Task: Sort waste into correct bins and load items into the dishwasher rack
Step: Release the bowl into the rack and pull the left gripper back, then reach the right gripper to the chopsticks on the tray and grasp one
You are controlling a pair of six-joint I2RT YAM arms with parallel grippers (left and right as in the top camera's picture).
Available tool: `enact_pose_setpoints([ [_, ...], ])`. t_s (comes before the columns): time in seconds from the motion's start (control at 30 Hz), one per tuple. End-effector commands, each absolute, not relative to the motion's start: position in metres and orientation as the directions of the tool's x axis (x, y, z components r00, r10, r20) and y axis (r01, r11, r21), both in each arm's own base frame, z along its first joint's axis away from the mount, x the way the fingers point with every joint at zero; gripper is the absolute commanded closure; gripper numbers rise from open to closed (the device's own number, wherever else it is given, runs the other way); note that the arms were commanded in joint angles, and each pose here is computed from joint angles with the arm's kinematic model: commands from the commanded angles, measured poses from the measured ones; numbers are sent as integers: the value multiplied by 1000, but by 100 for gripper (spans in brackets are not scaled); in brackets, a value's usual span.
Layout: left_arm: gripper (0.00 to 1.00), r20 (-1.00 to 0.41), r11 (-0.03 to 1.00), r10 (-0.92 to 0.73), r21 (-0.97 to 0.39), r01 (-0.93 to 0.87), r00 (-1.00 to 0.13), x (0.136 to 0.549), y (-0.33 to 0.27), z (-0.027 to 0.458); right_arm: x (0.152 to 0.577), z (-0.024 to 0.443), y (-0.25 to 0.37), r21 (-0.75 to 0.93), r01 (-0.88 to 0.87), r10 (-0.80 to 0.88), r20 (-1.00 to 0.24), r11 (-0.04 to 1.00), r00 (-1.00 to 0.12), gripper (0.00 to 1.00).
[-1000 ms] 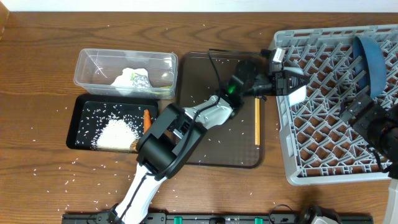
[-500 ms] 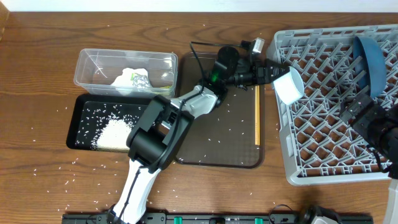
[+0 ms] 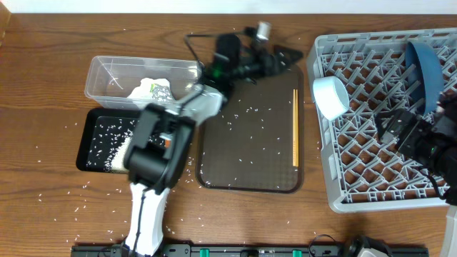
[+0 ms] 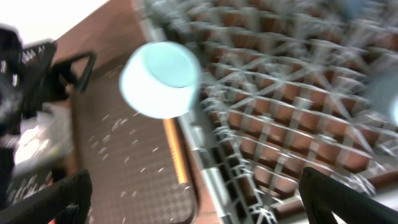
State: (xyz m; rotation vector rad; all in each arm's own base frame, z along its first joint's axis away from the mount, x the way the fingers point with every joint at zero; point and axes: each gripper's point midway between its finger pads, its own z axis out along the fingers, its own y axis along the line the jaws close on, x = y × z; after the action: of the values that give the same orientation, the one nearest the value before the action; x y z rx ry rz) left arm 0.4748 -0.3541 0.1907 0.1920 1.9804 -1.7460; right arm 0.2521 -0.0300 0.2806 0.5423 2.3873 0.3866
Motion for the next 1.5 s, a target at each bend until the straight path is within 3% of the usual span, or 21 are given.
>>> enact_pose_setpoints([
  [0.0, 2, -614, 177, -223, -789, 588, -757, 469, -324, 276, 255, 298, -1, 464, 61, 356, -583, 884, -730, 1],
  [0.13, 2, -684, 398, -212, -713, 577, -698, 464, -282, 295, 256, 303, 27, 468, -79, 256, -608, 880, -751, 3],
  [0.3, 2, -687, 669, -197, -615, 417, -699, 437, -210, 303, 256, 300, 66, 394, -213, 96, -633, 894, -769, 3],
  [0.5, 2, -643, 859, -259, -495, 133, -721, 391, -112, 303, 266, 271, 96, 272, -144, 37, -568, 951, -822, 1],
  [0.57, 2, -635, 904, -271, -427, 36, -723, 372, -82, 301, 272, 255, 107, 243, -100, 45, -525, 965, -850, 6],
  [0.7, 2, -613, 942, -299, -310, -125, -731, 335, -40, 296, 285, 213, 130, 174, -17, 59, -421, 985, -905, 20],
  [0.9, 2, -586, 952, -305, -173, -251, -751, 300, -8, 287, 304, 134, 146, 54, 60, 71, -241, 997, -968, 29],
  [1.07, 2, -551, 952, -303, -142, -271, -778, 291, -4, 279, 314, 79, 153, -2, 62, 62, -133, 998, -989, 58],
  [1.47, 2, -544, 952, -302, -139, -271, -783, 289, -4, 278, 321, -6, 141, -91, 108, 109, 12, 990, -994, 62],
])
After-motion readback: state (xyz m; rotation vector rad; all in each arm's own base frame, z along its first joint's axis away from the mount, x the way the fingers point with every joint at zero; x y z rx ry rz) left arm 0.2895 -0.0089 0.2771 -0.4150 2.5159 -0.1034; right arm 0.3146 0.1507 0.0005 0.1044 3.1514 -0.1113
